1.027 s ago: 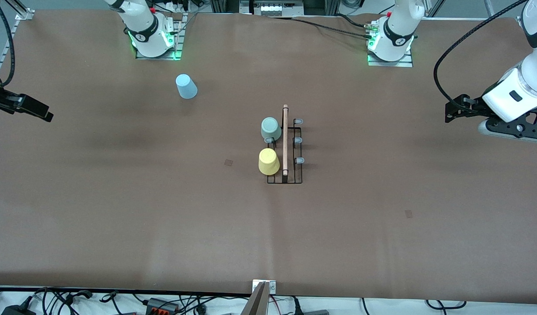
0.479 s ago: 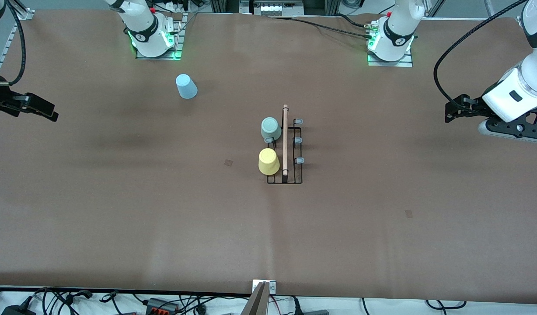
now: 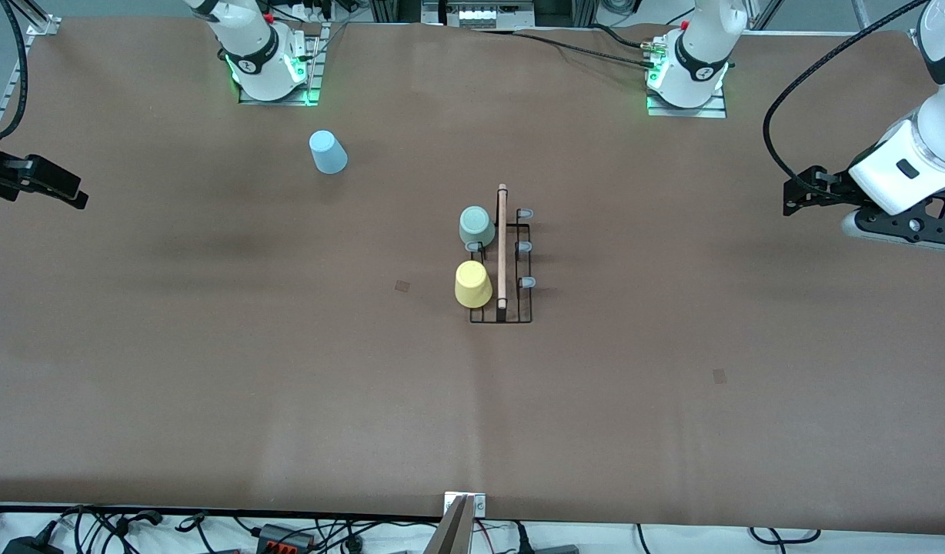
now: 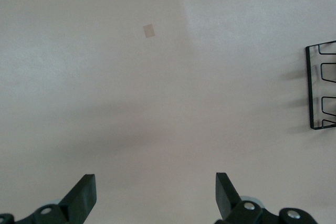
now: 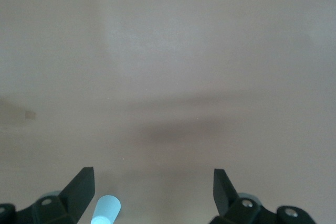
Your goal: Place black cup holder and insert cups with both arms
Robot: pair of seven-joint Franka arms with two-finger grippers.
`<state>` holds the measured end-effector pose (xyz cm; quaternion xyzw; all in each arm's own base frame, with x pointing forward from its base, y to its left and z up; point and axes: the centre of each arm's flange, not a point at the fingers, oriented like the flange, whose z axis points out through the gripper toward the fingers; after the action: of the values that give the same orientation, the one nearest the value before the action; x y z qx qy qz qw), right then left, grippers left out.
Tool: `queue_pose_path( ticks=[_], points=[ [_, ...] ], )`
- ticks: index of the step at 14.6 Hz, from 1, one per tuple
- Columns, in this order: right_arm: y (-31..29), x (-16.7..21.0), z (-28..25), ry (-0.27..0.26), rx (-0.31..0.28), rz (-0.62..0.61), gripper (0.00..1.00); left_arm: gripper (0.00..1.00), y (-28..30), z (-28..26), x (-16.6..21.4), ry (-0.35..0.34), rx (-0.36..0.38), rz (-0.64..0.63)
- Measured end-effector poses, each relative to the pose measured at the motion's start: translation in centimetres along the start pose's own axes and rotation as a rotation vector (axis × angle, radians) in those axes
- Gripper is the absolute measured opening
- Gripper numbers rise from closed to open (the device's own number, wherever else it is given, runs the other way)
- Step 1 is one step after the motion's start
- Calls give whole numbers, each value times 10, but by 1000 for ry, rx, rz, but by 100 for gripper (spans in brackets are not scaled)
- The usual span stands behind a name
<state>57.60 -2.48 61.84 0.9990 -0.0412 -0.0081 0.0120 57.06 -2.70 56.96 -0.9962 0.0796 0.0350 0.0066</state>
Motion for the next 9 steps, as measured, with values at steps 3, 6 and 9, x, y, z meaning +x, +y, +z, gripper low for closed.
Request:
queue_pose_path(
  ticks=[3,6,9],
  points=[
    [0,0,-1,2,0,-18,100,100,0,0,0,0,0,0],
    [0,0,-1,2,0,-18,100,100,0,0,0,0,0,0],
    [0,0,-1,1,0,-18,100,100,0,0,0,0,0,0]
  ],
)
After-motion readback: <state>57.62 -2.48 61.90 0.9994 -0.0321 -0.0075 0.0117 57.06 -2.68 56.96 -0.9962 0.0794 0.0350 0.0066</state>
